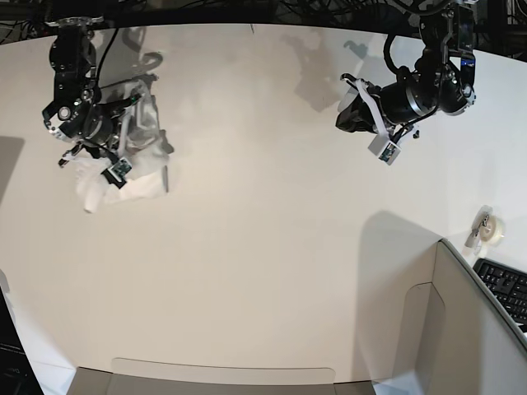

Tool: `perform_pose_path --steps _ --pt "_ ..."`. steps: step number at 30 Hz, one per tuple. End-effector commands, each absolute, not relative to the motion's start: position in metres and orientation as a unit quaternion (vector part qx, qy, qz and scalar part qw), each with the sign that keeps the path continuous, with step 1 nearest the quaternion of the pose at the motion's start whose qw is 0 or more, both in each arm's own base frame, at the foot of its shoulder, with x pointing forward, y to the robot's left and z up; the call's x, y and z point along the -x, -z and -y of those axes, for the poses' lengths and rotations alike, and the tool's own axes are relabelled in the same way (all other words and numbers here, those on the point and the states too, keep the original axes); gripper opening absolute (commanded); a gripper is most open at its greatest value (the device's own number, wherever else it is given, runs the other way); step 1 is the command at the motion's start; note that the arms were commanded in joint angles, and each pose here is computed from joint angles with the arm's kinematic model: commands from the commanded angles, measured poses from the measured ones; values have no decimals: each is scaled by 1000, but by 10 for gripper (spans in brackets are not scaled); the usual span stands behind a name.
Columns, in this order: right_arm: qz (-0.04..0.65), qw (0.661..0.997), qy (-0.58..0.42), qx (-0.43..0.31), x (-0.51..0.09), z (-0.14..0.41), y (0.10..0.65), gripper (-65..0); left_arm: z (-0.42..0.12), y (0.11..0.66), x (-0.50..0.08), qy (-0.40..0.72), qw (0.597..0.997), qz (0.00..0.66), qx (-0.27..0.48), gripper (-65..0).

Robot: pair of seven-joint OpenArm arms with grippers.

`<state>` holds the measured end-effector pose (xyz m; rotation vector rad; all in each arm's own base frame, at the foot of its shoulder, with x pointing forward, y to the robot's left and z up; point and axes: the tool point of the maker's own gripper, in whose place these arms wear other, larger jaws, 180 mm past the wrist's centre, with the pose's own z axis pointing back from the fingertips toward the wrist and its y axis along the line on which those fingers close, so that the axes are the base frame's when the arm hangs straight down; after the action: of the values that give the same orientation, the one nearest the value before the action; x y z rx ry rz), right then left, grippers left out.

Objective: Layout the t-shirt on the table in an organized manner, then fold the t-shirt properly
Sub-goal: 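Carry the folded bundle with the right gripper to the table's corner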

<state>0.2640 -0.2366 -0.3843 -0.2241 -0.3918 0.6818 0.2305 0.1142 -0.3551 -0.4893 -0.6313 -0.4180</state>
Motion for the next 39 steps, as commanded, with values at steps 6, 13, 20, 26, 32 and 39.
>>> perform_pose_path --steps 6,13,20,26,32,39 --pt "93 922 -332 176 -245 330 401 -650 -112 346 -236 204 892 323 243 -650" --pt "44 928 -314 197 -229 396 406 -650 -112 346 -235 204 892 322 243 -650" --pt "21 924 -314 217 -219 420 398 -650 -111 350 -229 201 895 315 245 -650" --pt "25 925 -312 214 -220 417 399 -650 -111 350 -229 201 894 315 245 -650" --pt "49 920 -311 234 -241 423 379 -650 -111 350 -230 202 894 316 245 -650" --pt "105 907 -255 320 -261 447 294 -650 -111 349 -230 202 894 317 245 -650"
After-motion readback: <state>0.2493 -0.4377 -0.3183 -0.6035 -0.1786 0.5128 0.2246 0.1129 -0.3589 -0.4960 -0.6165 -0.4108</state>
